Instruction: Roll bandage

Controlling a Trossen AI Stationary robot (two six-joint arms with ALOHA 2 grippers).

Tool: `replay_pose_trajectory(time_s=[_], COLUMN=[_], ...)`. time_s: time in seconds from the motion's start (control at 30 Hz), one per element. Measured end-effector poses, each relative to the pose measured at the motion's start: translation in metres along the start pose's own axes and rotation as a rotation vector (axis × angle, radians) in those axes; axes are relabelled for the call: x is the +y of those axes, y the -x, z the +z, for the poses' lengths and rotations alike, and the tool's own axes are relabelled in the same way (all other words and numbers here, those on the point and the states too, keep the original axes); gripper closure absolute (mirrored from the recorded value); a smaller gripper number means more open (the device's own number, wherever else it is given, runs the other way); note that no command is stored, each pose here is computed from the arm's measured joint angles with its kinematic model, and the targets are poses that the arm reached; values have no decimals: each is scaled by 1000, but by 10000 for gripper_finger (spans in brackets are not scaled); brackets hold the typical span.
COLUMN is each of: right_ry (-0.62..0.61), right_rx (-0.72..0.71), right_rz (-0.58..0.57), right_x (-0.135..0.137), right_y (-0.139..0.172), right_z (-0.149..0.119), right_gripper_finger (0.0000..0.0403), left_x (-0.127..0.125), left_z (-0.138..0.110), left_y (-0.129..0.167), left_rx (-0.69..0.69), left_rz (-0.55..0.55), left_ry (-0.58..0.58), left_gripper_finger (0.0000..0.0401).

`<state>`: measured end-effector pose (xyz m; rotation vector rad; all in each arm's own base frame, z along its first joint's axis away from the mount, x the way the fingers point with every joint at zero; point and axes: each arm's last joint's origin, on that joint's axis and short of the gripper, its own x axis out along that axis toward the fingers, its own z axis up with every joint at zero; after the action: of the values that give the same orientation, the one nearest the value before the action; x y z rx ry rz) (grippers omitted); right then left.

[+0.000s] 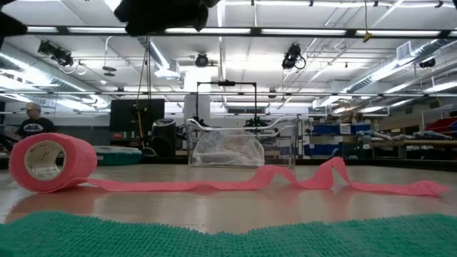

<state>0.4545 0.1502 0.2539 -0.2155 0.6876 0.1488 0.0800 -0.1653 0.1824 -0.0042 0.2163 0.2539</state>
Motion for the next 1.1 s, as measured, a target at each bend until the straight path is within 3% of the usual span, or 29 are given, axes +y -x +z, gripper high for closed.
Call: replay_pose_trajectory(time_s=[0.37,0.57,0.8,1.1], right_ry=[220,315,282,273], right_rx=[38,69,32,19], right_rz=[-36,-104,-98,-72], right_x=[23,39,45,37], right_y=[-52,-68,-66,-82], right_z=[6,-2,2,-5], right_gripper_finger=[247,199,135,136], left_x=[-2,-2,-2,-5], left_z=[-2,-3,-3,0], left_y=[-1,-1,-2,-4], left_rx=[88,125,127,128], left_rz=[-19,-27,-21,-21], left_ry=[37,39,43,65], left_gripper_finger=[369,369,369,369])
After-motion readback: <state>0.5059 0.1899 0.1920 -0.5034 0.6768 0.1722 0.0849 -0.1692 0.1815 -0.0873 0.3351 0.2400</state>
